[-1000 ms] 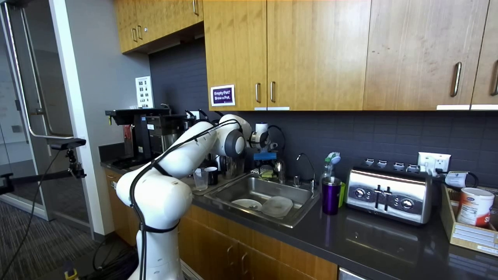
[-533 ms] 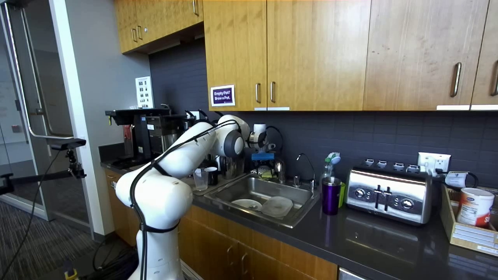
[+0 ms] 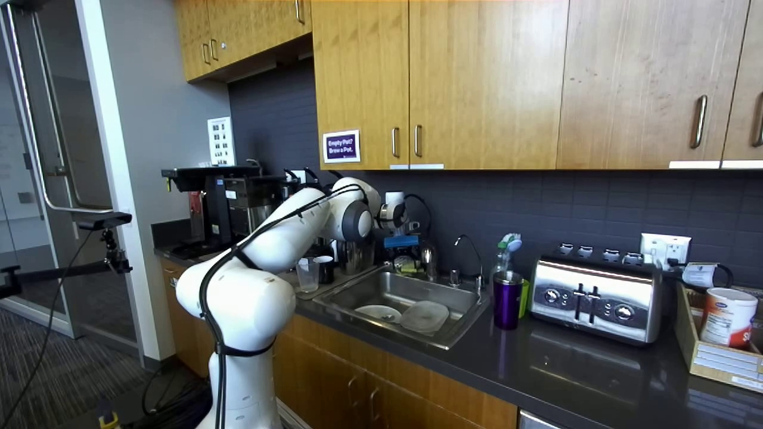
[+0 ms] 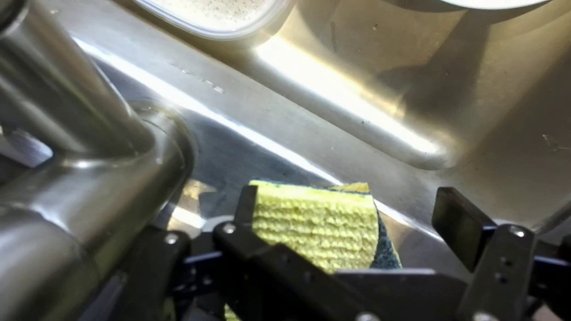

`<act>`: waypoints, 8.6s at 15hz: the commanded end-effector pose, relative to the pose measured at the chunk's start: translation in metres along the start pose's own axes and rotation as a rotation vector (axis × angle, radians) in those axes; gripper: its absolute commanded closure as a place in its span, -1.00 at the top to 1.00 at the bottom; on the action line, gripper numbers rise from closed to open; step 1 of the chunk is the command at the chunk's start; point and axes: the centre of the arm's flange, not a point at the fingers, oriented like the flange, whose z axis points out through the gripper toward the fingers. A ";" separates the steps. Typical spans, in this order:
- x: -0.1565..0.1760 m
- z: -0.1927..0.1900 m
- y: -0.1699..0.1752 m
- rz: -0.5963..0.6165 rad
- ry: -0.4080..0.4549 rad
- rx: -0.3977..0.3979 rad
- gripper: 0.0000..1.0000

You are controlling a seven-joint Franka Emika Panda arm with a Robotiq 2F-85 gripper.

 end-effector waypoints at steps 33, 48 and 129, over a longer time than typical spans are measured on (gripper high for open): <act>0.014 0.014 0.007 0.009 0.020 -0.034 -0.99; 0.017 -0.027 -0.047 -0.048 0.078 -0.107 -0.99; -0.266 -0.113 -0.245 0.341 -0.346 0.171 -0.99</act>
